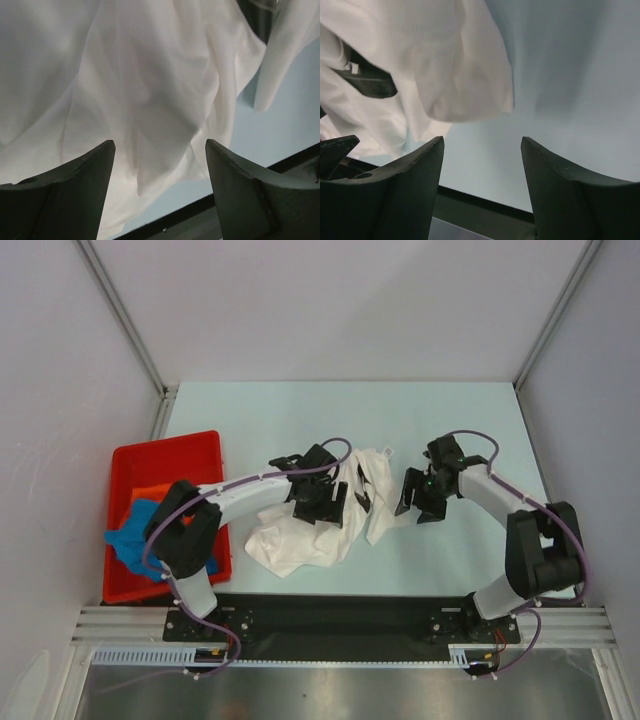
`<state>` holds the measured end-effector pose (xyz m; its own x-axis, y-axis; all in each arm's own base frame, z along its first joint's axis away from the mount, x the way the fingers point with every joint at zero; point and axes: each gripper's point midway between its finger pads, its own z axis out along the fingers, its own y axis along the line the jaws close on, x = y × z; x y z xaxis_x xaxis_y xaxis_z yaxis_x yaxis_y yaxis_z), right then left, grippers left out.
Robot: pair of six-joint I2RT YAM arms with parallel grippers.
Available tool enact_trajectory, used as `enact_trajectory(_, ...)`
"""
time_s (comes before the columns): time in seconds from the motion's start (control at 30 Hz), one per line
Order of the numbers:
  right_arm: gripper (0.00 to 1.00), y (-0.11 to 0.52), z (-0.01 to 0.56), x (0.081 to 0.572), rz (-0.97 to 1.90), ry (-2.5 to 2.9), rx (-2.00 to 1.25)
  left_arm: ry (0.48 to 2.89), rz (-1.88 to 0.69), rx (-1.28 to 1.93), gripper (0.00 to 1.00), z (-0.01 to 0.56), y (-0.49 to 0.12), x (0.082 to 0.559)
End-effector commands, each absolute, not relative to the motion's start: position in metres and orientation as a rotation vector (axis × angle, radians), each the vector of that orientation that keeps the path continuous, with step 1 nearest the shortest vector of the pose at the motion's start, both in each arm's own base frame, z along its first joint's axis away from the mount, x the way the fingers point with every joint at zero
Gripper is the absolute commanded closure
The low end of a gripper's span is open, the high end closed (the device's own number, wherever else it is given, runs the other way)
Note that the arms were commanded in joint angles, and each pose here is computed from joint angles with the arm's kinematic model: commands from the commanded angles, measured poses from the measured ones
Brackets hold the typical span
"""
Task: Fold and stack the t-shirts
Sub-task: Move the tshirt to the center of the board, then flatten the tshirt out
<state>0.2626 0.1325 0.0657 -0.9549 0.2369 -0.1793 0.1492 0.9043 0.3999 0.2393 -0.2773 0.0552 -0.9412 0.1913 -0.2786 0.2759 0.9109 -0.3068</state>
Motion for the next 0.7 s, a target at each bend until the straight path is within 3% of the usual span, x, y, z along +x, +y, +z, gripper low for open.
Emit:
enact_trajectory(0.0, 0.3, 0.139, 0.072, 0.297, 0.497, 2.761, 0.1, 2.72, -0.546, 0.471, 0.21, 0.066, -0.303, 0.27)
enact_trajectory(0.1, 0.3, 0.146, 0.055, 0.307, 0.47, 2.79, 0.07, 2.743, -0.519, 0.493, 0.31, 0.052, -0.301, 0.274)
enact_trajectory(0.17, 0.32, 0.148, 0.043, 0.317, 0.405, 2.808, 0.059, 2.77, -0.495, 0.451, 0.51, 0.047, -0.289, 0.28)
enact_trajectory(0.2, 0.32, 0.148, 0.043, 0.317, 0.404, 2.809, 0.05, 2.769, -0.484, 0.448, 0.51, 0.047, -0.287, 0.279)
enact_trajectory(0.23, 0.36, 0.149, 0.041, 0.32, 0.393, 2.809, 0.048, 2.761, -0.479, 0.416, 0.63, 0.05, -0.28, 0.285)
enact_trajectory(0.3, 0.43, 0.15, 0.039, 0.325, 0.391, 2.796, 0.044, 2.732, -0.51, 0.397, 0.7, 0.058, -0.275, 0.289)
enact_trajectory(0.33, 0.58, 0.151, 0.041, 0.328, 0.398, 2.787, 0.041, 2.731, -0.509, 0.373, 0.84, 0.059, -0.267, 0.295)
enact_trajectory(0.4, 0.82, 0.149, 0.044, 0.331, 0.381, 2.787, 0.049, 2.728, -0.507, 0.352, 1.0, 0.062, -0.262, 0.299)
enact_trajectory(0.43, 0.94, 0.148, 0.048, 0.331, 0.372, 2.784, 0.047, 2.71, -0.49, 0.329, 1.0, 0.068, -0.257, 0.306)
enact_trajectory(0.5, 1.0, 0.147, 0.066, 0.326, 0.37, 2.765, 0.027, 2.647, -0.462, 0.304, 1.0, 0.09, -0.253, 0.318)
enact_trajectory(0.63, 1.0, 0.141, 0.113, 0.297, 0.322, 2.718, -0.007, 2.425, -0.349, 0.221, 0.99, 0.181, -0.234, 0.346)
enact_trajectory(0.67, 1.0, 0.138, 0.12, 0.282, 0.314, 2.738, -0.013, 2.309, -0.329, 0.169, 1.0, 0.227, -0.225, 0.356)
